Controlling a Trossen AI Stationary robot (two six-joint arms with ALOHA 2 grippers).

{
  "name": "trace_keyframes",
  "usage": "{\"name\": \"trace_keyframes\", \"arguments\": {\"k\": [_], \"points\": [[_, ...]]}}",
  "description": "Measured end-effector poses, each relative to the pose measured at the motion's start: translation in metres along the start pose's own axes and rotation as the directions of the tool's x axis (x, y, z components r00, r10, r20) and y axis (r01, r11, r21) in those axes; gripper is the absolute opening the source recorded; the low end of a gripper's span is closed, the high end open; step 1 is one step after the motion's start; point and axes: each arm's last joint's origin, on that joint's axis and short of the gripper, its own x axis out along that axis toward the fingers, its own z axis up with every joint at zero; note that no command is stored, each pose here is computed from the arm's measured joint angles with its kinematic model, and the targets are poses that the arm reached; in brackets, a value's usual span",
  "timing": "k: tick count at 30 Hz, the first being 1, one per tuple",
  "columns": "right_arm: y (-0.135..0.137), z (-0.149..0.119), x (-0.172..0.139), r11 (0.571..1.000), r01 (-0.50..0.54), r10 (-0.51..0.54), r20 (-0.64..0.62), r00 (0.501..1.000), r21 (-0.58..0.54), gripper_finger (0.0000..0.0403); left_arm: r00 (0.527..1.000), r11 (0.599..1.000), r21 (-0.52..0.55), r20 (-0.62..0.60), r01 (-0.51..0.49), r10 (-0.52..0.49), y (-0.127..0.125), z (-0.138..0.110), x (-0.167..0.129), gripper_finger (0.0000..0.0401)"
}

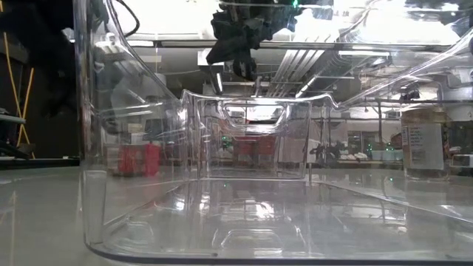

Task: Sort spices by type
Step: Put the red seasoning can into the top transparent bin

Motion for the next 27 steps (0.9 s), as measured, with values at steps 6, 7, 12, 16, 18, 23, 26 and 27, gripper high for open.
{"name": "trace_keyframes", "arguments": {"k": [6,7,12,16,18,23,26,27], "points": [[-0.005,0.002,-0.003,1.000,0.007,-0.007,0.008,1.000,0.025,0.0000,1.000,1.000,0.024,-0.023,-0.006,0.006,0.001,-0.007,-0.005,0.0000],[-0.005,0.002,-0.003,1.000,0.007,-0.008,0.008,1.000,0.025,0.0000,1.000,1.000,0.027,-0.023,-0.006,0.007,0.001,-0.008,-0.004,0.0000],[-0.005,0.002,-0.003,1.000,0.006,-0.006,0.010,1.000,0.023,0.0000,1.000,1.000,0.006,-0.012,-0.011,0.011,0.006,-0.013,0.001,0.0000],[-0.005,0.002,-0.003,1.000,0.004,-0.004,0.010,1.000,0.022,0.0000,1.000,1.000,-0.003,0.002,-0.002,0.002,0.008,-0.016,0.006,0.0000],[-0.005,0.002,-0.003,1.000,0.004,-0.004,0.010,1.000,0.023,0.0000,1.000,1.000,-0.013,0.012,0.013,-0.013,0.008,-0.016,0.008,0.0000],[-0.005,0.002,-0.003,1.000,0.004,-0.004,0.010,1.000,0.026,0.0000,0.999,0.999,-0.045,0.031,0.031,-0.029,0.008,-0.015,0.007,0.0000],[-0.005,0.002,-0.003,1.000,0.004,-0.004,0.010,1.000,0.026,0.0000,0.996,0.997,-0.036,0.064,0.061,-0.059,0.004,-0.011,0.002,0.0000],[-0.005,0.002,-0.003,1.000,0.004,-0.004,0.010,1.000,0.026,0.0000,0.996,0.998,-0.030,0.070,0.064,-0.061,0.004,-0.010,0.001,0.0000]]}}
